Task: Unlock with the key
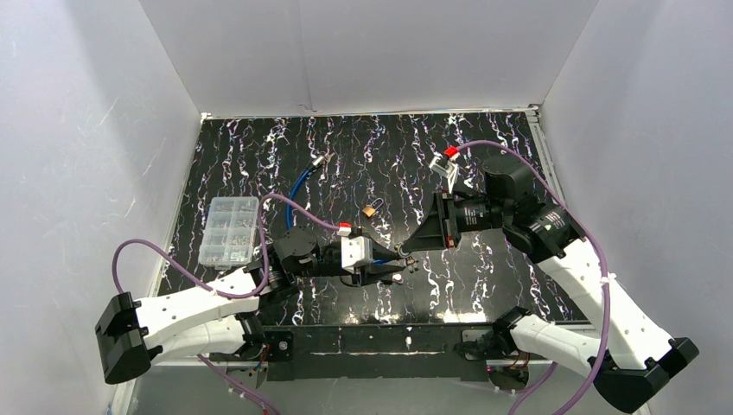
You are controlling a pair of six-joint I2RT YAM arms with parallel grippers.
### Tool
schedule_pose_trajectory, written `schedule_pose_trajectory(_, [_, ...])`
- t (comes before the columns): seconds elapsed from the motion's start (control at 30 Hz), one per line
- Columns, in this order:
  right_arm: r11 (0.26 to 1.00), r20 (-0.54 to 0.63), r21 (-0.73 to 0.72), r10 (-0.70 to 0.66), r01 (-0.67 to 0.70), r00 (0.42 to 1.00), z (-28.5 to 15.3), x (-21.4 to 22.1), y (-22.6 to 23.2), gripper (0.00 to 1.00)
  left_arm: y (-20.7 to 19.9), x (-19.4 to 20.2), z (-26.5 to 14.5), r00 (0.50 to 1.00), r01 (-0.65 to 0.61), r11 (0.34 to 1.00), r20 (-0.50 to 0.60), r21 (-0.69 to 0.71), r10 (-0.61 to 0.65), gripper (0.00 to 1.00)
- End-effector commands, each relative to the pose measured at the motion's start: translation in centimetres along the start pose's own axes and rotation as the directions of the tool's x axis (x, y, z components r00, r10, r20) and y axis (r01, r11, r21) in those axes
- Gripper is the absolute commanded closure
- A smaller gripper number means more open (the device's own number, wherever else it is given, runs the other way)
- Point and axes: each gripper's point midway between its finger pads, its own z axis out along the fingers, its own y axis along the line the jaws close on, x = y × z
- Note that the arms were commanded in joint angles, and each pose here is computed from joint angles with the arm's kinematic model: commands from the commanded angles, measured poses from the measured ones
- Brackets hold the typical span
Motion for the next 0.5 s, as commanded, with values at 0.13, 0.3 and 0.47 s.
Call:
schedule_pose_trajectory(0.13, [0.996,0.046,-0.056,-0.062,0.064,0.997,-0.6,-1.1,2.0,0.99,0.5,-0.7,-0.5,0.999,-0.022,0.999,0.031,-0.044,0.023,0.99])
schedule_pose_trajectory(0.3, [0.998,0.040,-0.047,-0.050,0.052,0.998,-0.7,-0.6,1.6,0.99,0.9,-1.0,-0.7,0.999,-0.025,0.997,0.035,-0.067,0.028,1.00])
schedule_pose_trajectory(0.47, [0.998,0.037,-0.038,-0.041,0.042,0.998,-0.7,-0.2,1.2,0.99,1.0,-1.2,-0.8,0.999,-0.018,0.997,0.040,-0.071,0.021,1.00])
